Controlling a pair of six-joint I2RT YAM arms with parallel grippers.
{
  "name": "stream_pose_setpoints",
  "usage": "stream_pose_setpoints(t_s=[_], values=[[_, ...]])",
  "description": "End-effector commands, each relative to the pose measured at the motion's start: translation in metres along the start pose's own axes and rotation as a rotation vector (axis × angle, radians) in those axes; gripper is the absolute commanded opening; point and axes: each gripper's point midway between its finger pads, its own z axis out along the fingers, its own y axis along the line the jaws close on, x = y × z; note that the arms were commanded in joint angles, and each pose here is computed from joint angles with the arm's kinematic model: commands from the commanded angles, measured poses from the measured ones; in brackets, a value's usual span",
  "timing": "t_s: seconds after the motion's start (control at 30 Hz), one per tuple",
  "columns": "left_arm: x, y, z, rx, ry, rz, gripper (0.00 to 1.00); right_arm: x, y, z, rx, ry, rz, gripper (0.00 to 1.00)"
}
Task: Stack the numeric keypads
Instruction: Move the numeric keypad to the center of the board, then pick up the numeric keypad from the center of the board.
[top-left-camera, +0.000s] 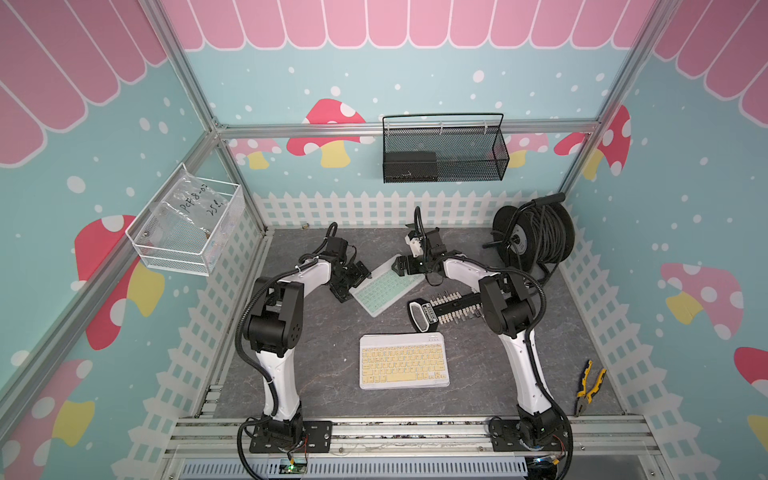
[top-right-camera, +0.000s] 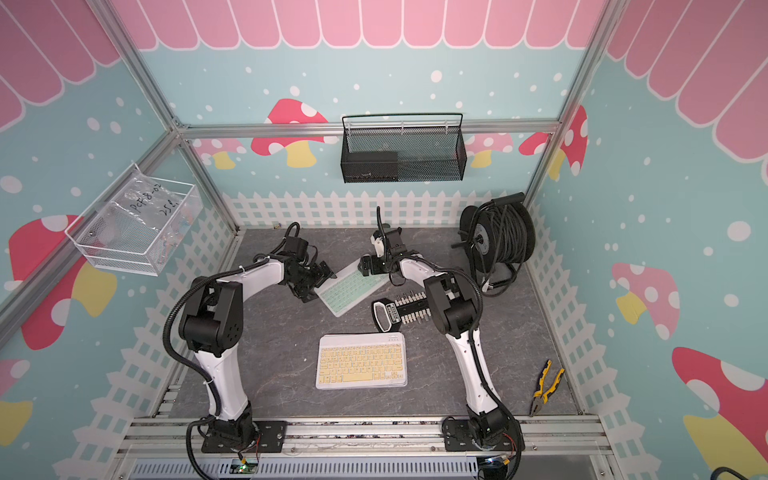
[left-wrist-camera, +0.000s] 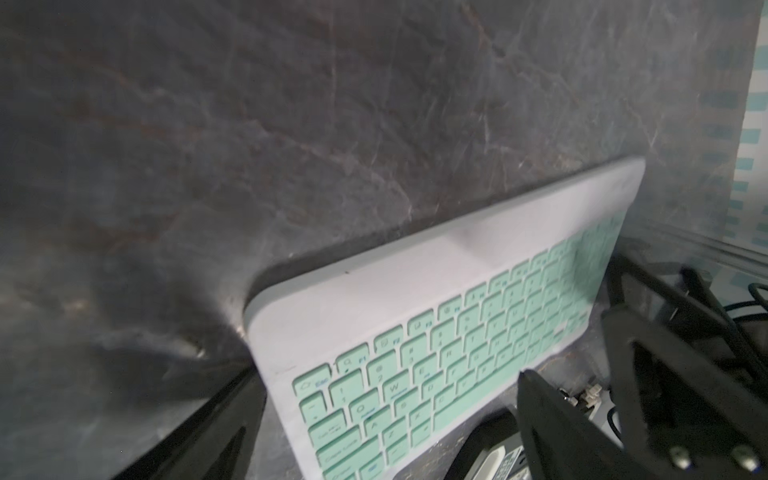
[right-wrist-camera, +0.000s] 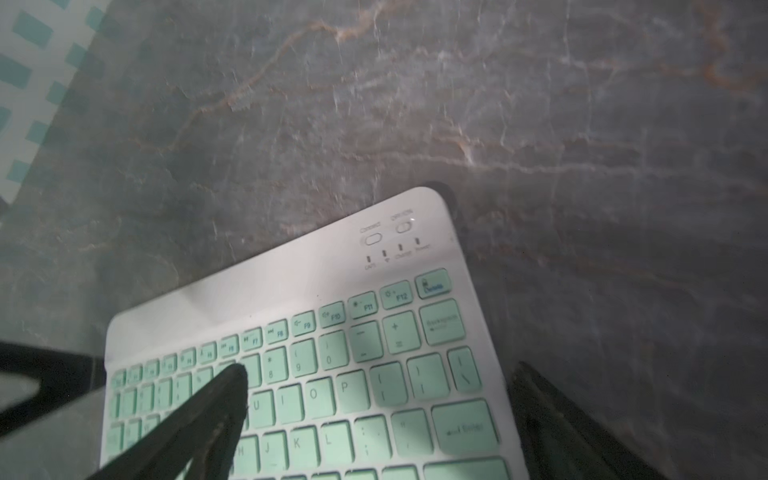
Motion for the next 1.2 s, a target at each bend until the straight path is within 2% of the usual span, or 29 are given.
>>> stream_pose_setpoints(t_s=[0.0,0.17,0.37,0.57,0.77,1.17], values=[[-0.005,0.001,0.024,-0.030,0.025,0.051,0.97,0.060,0.040,-0.006,-0.072,0.125,0.049,1.00],[-0.008,-0.006,0.020,-0.027,0.020,0.085,0.97,0.063,0.036,-0.030,-0.001,0.066,0.072,1.00],[-0.007,-0.001,0.001,-0.045,-0.027,0.088,0.97,0.031,0.026,-0.035,0.099,0.012,0.077,1.00],[-0.001,0.000,-0.026,-0.050,-0.065,0.132,0.98,0.019,0.013,-0.033,0.191,0.046,0.110,1.00],[0.018,0.022,-0.007,-0.106,-0.015,0.130,0.98,0.031,0.004,-0.020,0.223,0.116,0.102,1.00],[0.030,0.015,0.013,-0.109,0.022,0.164,0.98,0.073,-0.002,-0.004,0.261,0.259,0.116,1.00]])
